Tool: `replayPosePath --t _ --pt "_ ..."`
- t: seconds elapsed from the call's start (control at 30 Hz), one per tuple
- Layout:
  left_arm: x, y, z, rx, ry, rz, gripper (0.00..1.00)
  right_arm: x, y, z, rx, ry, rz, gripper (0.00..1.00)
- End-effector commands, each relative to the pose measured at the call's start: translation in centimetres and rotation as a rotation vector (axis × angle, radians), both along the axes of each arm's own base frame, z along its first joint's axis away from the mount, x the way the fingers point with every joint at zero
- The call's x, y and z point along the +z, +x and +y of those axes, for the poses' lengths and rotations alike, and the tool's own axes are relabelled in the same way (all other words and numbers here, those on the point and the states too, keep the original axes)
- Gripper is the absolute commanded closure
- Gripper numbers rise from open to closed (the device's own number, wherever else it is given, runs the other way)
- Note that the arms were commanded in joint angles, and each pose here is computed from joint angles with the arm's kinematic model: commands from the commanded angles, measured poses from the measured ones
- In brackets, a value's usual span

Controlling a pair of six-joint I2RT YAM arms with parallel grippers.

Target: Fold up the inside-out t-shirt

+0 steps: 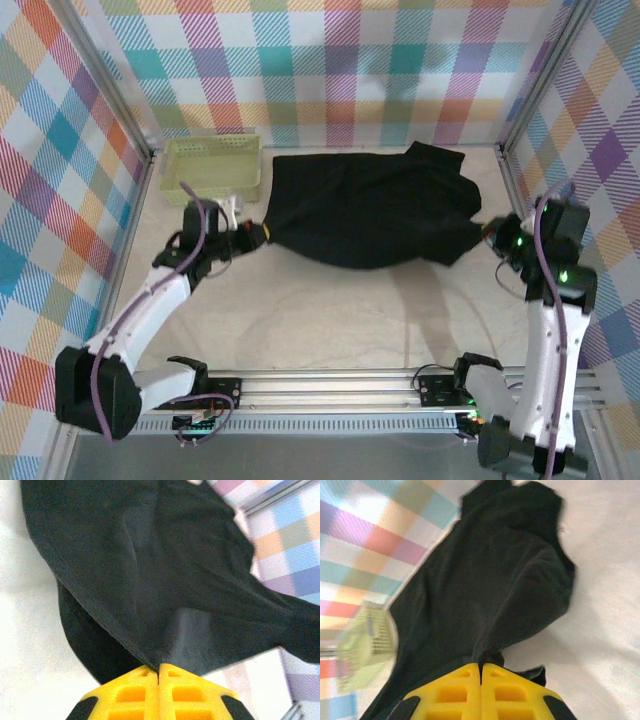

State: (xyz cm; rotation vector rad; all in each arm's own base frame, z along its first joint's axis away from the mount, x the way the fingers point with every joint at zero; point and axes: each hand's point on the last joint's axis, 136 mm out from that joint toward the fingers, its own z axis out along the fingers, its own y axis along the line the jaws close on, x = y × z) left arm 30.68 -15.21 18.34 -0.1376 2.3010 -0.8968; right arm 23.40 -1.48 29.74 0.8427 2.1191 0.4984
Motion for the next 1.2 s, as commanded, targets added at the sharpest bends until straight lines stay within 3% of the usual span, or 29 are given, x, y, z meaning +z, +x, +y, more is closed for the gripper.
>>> replayPosePath --t 0.0,0.17,0.33,0.47,0.73,0.93,1.17 --pt "-2.6 -2.8 2.3 0.115 0.050 0.023 1.00 -3.2 -5.6 -1.9 -0.134 -0.110 0.122 1.00" --pt "-6.0 -8.3 6.4 0.302 0.082 0.133 1.00 -6.7 -9.7 -1.3 -0.203 -0.061 0.190 1.00" --pt "-5.0 -9.0 6.4 0.333 -0.007 0.075 1.00 -5.2 -8.9 -2.5 -0.247 -0.113 0.112 1.00" --pt "-2.8 -6.1 5.3 0.296 0.009 0.051 1.00 -5.1 -4.1 -2.3 -0.172 -0.067 0.121 1.00" --pt "-2.6 2.2 6.4 0.397 0.253 0.114 1.00 -8.4 5.3 -2.7 -0.075 0.012 0.218 1.00" --pt "-4.1 7.0 6.7 0.448 0.366 0.148 1.00 -9.1 10.8 -2.9 -0.049 -0.064 0.260 1.00" --pt "-7.2 10.2 6.3 0.448 0.455 0.244 0.98 -10.1 15.4 -3.7 -0.053 -0.120 0.302 1.00"
